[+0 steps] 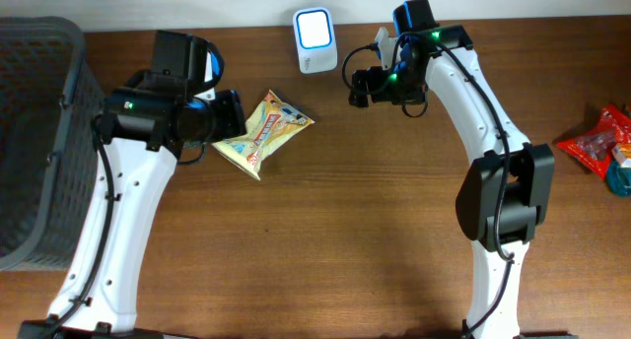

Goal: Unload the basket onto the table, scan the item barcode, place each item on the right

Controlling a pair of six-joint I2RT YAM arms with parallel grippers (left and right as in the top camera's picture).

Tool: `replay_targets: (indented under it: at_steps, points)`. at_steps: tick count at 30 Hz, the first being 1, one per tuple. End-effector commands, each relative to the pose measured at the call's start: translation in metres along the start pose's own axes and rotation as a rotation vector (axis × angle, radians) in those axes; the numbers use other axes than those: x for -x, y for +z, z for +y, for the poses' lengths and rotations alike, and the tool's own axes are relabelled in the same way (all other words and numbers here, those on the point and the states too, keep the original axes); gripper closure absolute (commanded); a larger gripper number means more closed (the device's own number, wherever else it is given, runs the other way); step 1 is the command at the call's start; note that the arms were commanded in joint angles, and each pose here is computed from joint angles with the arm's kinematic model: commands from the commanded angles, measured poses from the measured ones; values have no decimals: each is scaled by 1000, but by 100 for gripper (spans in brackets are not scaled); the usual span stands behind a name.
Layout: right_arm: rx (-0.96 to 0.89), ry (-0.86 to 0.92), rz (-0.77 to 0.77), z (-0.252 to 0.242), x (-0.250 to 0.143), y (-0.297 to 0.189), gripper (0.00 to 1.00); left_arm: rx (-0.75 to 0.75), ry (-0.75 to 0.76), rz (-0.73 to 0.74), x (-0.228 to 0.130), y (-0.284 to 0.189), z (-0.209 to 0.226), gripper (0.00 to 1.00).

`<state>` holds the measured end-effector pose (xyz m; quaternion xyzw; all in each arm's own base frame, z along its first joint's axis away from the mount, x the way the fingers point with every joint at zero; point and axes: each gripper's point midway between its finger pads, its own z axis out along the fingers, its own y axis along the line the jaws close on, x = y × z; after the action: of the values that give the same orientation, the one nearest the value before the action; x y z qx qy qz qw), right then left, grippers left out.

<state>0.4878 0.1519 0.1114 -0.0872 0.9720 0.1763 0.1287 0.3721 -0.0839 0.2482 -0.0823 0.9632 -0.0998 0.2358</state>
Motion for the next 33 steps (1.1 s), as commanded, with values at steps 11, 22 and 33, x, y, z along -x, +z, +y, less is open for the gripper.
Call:
replay_targets:
  at_steps: [11, 22, 33]
  points:
    - [-12, -11, -4, -1, -1, -3, 1, -38, -81, 178, -5, 238, -22, 100]
    - [-12, -11, -4, -1, -1, -3, 1, -484, 275, 514, -101, 202, -123, 100]
    - [308, 103, 73, 58, -14, -10, 1, 128, 94, 356, -4, 159, 55, 100]
